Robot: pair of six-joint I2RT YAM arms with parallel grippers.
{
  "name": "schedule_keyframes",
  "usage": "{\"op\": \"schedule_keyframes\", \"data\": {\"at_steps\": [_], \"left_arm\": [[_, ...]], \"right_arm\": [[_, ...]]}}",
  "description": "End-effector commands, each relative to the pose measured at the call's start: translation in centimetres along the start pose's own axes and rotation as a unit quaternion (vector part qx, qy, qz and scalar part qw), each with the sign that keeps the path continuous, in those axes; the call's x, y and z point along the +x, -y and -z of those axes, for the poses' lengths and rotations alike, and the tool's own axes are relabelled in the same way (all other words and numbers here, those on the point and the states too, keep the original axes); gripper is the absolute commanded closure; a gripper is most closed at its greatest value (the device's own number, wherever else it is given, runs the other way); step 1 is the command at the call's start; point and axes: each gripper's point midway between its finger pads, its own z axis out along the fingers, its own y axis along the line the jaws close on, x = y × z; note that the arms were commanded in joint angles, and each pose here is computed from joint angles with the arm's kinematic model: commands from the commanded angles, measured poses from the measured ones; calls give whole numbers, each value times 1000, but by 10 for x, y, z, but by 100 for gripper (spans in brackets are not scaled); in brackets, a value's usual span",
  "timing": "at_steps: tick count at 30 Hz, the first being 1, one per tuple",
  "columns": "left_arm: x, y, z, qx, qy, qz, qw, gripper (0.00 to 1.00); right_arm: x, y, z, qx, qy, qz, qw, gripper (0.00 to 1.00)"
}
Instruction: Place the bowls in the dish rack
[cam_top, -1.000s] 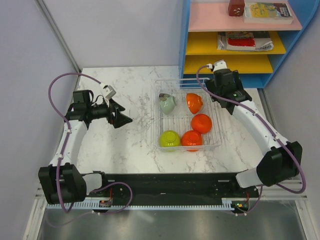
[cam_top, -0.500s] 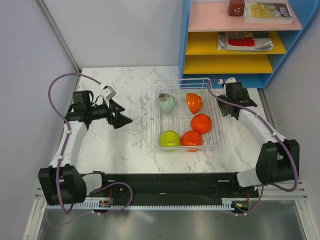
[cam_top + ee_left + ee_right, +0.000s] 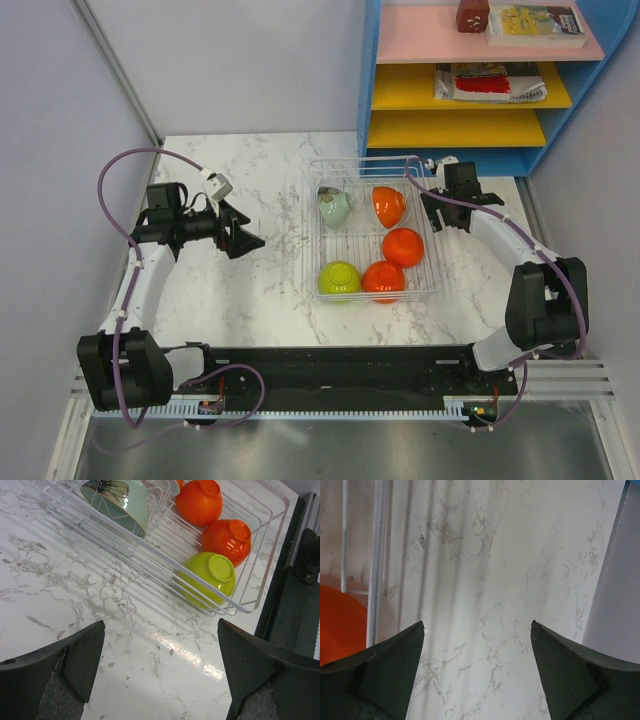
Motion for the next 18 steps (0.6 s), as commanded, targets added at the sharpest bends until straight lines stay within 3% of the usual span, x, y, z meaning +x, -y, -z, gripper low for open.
{"op": "schedule_keyframes", "data": {"at_steps": [1, 18], "left_arm": [[-4, -5, 0, -2, 9, -29, 1000, 0], [-5, -3, 1, 0, 11, -31, 999, 0]], "right_arm": [[-24, -35, 3, -52, 33, -12, 998, 6], [-38, -83, 5, -51, 42, 28, 997, 6]]}}
